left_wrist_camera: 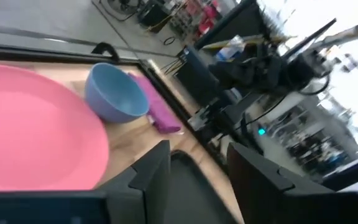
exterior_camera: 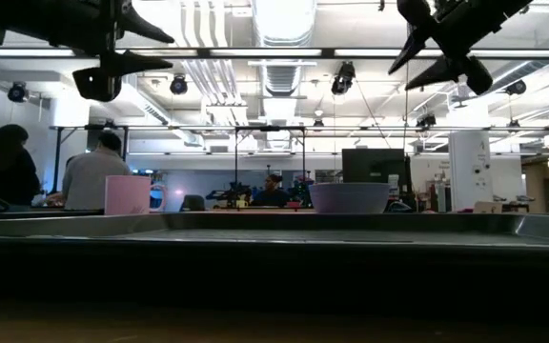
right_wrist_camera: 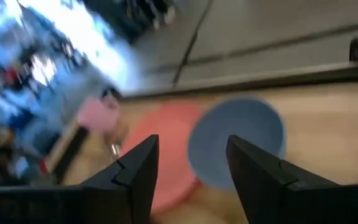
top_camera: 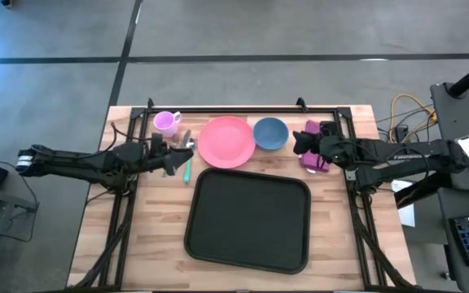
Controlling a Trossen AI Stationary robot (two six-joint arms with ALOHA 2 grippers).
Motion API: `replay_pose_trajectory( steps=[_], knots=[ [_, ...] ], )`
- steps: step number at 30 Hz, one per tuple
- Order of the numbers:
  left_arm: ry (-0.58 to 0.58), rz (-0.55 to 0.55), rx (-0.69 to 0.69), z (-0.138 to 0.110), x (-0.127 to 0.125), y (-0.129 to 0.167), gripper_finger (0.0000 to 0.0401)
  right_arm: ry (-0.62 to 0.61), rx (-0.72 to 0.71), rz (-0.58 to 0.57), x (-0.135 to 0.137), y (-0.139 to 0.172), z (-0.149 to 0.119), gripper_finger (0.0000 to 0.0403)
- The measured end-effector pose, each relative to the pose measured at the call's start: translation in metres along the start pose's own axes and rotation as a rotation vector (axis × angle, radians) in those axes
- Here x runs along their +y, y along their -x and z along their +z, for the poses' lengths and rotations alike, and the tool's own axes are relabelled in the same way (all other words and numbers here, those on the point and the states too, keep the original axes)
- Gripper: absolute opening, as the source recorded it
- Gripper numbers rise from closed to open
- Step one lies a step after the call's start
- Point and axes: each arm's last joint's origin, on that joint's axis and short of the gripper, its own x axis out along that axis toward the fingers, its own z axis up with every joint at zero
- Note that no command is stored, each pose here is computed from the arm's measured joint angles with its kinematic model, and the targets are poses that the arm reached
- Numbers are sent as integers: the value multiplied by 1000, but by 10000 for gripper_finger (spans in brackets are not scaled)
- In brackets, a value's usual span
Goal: Set up tray
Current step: Put the pink plate on the black tray
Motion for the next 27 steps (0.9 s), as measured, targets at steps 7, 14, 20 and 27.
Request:
replay_pose_trajectory(
  steps=[7, 14, 20, 27],
  knots=[
    [-296, 177, 253, 24, -15, 25, 141, 137, 216, 44, 23, -20, -14, 173],
    [-216, 550, 162, 62, -32, 46, 141, 283, 315, -34, 51, -53, -18, 169],
    [-237, 619, 184, 66, -42, 34, 141, 374, 376, -50, 70, -81, -5, 169],
    [-229, 656, 230, 59, -40, 24, 141, 422, 419, -19, 87, -103, 10, 169]
  ],
)
